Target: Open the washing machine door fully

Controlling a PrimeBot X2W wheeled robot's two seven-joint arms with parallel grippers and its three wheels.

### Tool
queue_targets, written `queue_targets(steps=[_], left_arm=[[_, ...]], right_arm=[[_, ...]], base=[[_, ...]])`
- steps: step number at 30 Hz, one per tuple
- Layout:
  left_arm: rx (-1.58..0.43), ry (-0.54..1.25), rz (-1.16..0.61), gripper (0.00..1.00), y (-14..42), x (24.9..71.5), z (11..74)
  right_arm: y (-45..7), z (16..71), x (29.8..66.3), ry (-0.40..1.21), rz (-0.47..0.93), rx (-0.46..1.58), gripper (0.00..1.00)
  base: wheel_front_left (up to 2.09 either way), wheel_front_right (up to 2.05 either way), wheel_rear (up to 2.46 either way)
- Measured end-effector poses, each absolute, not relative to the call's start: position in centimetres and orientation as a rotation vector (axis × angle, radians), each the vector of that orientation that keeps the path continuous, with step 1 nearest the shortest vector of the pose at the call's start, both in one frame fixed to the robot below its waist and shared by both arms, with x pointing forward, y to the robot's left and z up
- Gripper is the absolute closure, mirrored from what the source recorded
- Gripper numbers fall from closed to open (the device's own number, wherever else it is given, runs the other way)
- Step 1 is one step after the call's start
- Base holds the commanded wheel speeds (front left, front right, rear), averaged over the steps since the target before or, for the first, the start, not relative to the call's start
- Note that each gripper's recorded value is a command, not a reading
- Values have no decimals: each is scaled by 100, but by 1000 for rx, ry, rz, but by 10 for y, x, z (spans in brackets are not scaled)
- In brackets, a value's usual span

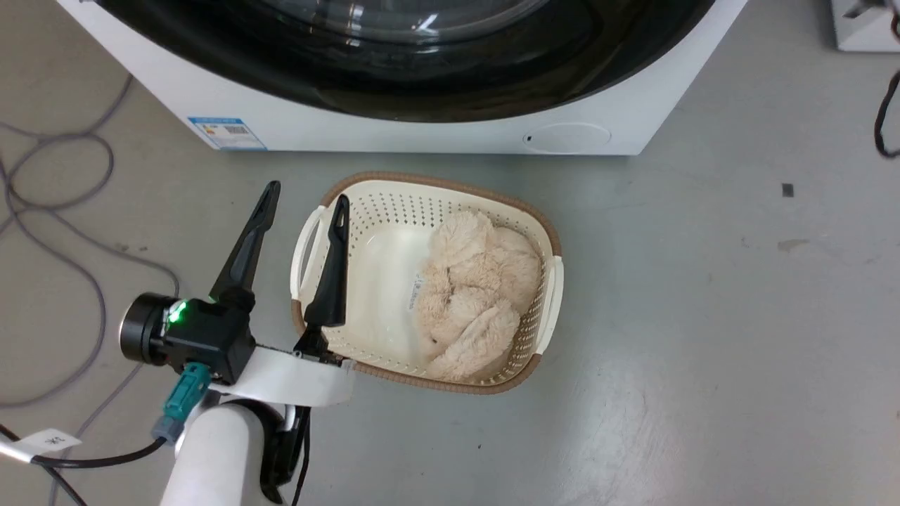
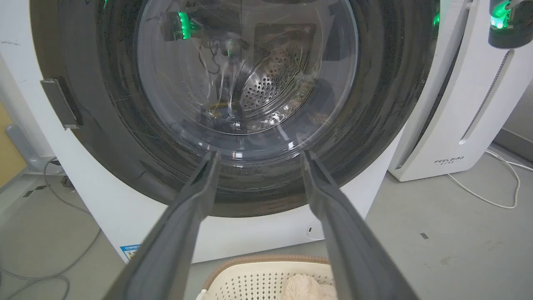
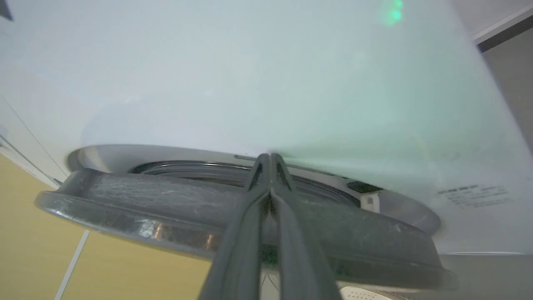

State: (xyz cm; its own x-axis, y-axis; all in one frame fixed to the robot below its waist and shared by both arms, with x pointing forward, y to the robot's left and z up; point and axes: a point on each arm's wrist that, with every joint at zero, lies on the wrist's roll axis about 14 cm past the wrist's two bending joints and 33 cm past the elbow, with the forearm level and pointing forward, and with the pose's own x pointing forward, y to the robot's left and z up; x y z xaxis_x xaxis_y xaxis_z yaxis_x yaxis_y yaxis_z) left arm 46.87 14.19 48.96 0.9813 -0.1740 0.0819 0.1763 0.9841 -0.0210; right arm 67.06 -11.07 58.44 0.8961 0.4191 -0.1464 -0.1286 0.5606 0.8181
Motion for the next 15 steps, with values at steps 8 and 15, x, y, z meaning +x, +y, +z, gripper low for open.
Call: queue_targets(steps=[8,15], left_arm=[[-46,-93,-175,0,142,474,488],[-50,-101,-183,0,140,477,487]], right_arm=[[-101,570,678,473,347,863,100],[-84,589,684,525,403,859,100]], base=[[0,0,0],[0,0,0]])
